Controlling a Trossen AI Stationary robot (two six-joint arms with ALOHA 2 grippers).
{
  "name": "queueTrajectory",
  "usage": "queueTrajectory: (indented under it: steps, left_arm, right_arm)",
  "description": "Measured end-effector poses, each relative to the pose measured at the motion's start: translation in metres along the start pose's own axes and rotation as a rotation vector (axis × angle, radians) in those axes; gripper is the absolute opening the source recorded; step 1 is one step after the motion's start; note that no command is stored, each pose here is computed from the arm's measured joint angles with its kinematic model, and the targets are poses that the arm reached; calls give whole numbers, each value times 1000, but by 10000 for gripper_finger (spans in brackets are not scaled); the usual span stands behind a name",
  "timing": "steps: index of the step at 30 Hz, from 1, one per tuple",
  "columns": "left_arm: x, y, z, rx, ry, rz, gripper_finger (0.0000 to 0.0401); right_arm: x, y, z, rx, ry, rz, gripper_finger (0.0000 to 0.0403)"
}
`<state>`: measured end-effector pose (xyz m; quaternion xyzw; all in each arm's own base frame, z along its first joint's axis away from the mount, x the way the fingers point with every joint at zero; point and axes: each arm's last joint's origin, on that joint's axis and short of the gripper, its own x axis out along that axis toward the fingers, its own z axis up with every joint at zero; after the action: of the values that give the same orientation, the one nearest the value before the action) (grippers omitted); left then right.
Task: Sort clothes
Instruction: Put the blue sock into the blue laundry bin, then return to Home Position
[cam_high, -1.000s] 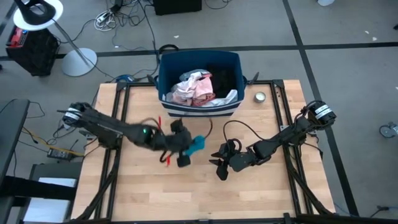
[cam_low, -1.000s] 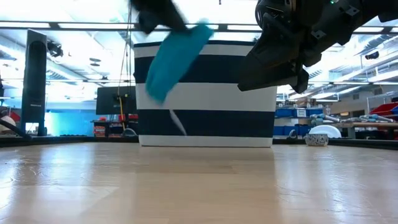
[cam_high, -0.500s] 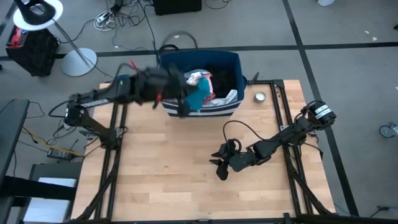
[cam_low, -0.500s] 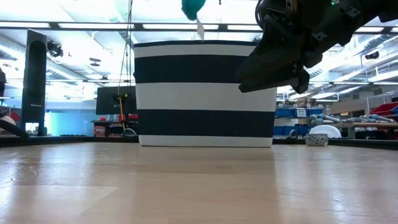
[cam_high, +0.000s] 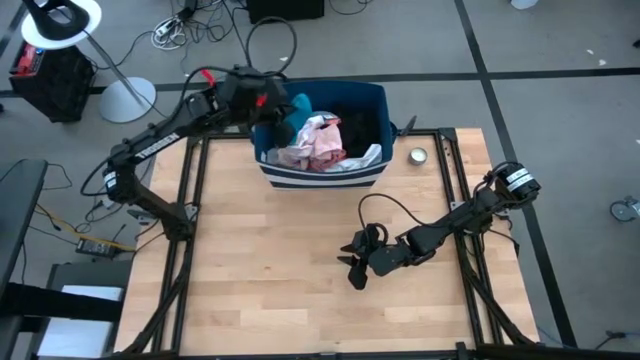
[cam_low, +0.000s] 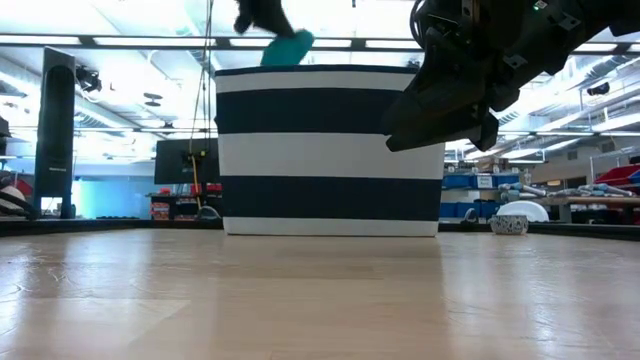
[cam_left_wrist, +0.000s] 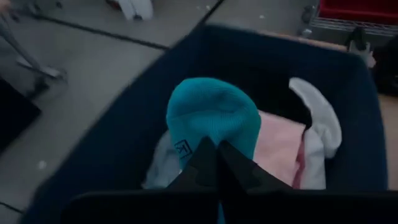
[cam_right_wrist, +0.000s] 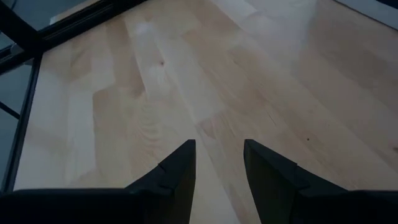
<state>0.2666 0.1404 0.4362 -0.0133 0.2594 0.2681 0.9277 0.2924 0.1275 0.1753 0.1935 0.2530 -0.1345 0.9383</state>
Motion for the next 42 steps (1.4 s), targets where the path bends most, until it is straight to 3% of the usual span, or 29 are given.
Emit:
queueTrajectory:
  steps: [11, 18, 22, 32, 42]
  left_arm:
    - [77, 16, -87, -173, 98, 38, 3]
    - [90, 16, -114, -176, 73, 99, 4]
    - [90, 16, -112, -177, 78, 98, 23]
    - [74, 14, -77, -191, 57, 49, 122]
    - [39, 16, -41, -181, 104, 49, 131]
  right_arm:
    - [0, -1, -1, -2, 6, -9, 137]
    - [0, -1, -1, -5, 10, -12, 137]
    - [0, -1, -1, -5, 10, -12, 137]
    - [0, -2, -2, -2, 16, -17, 137]
    - [0, -2, -2, -6, 20, -20, 137]
